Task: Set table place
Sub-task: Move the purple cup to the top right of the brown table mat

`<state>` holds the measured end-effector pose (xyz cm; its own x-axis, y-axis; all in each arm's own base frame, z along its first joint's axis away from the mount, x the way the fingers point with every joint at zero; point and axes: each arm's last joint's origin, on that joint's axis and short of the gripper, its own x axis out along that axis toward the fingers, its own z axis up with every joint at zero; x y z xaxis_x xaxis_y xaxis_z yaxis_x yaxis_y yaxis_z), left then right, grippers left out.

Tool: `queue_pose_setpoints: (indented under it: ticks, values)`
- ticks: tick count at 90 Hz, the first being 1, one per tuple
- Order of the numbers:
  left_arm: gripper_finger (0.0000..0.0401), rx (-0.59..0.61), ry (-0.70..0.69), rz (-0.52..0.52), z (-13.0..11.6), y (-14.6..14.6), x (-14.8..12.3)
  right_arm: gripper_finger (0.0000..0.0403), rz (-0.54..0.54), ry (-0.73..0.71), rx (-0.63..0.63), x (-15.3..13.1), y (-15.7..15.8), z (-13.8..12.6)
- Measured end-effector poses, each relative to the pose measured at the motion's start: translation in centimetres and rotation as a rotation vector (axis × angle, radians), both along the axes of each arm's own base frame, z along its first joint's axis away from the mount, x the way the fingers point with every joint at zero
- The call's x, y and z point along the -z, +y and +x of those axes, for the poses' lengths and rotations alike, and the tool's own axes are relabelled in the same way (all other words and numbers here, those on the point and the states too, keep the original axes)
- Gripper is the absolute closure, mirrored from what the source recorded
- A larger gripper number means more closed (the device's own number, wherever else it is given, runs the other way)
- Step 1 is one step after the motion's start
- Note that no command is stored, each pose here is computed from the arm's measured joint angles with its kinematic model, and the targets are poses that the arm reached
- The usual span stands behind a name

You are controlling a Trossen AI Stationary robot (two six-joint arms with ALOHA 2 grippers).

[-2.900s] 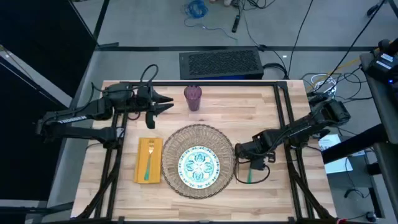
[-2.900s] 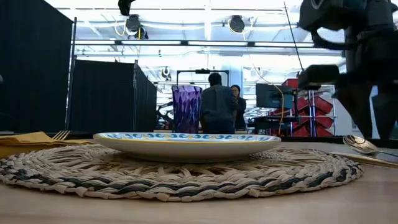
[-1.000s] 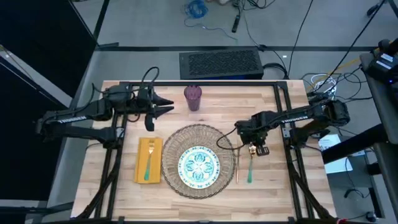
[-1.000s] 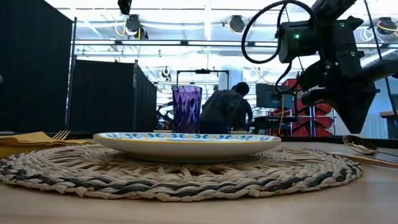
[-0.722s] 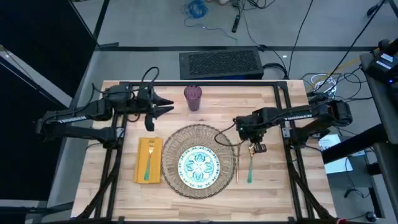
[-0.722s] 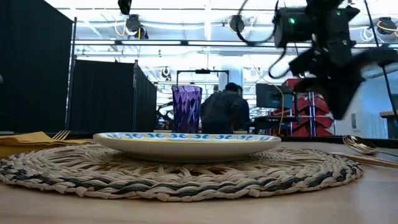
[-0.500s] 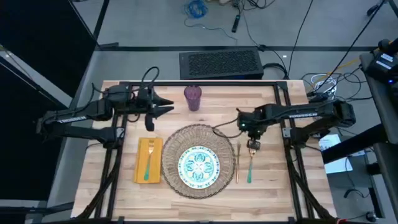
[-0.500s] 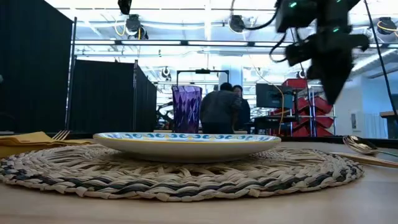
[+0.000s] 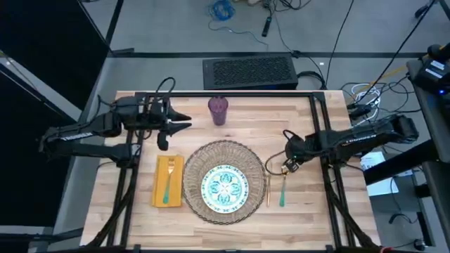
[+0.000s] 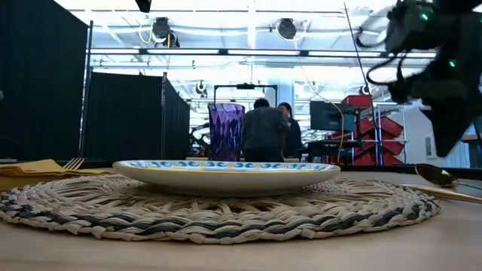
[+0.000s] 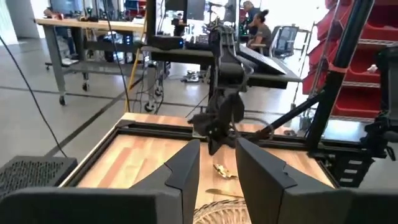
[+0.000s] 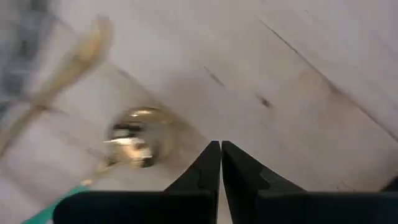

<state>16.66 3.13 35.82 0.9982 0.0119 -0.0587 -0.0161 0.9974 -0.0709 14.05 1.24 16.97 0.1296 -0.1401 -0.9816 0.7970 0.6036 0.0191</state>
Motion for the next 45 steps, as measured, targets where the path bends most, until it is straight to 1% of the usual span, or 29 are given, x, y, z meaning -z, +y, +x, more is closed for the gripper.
queue_pose_setpoints:
  ticks: [9, 26, 45]
  values:
    - [0.0313, 0.002, -0.024, -0.002, -0.6, -0.2, -0.4, 0.0403, 0.003, -0.012, 0.038, 0.5, 0.7, -0.2]
    - [0.0313, 0.001, -0.068, 0.003, -1.7, -0.4, -1.0, 0.0403, 0.007, -0.078, 0.092, 0.8, 1.6, 0.3]
    - [0.0313, 0.002, -0.116, 0.019, -3.1, -0.7, -1.6, 0.0403, 0.003, -0.050, 0.129, 1.6, 2.0, 1.0]
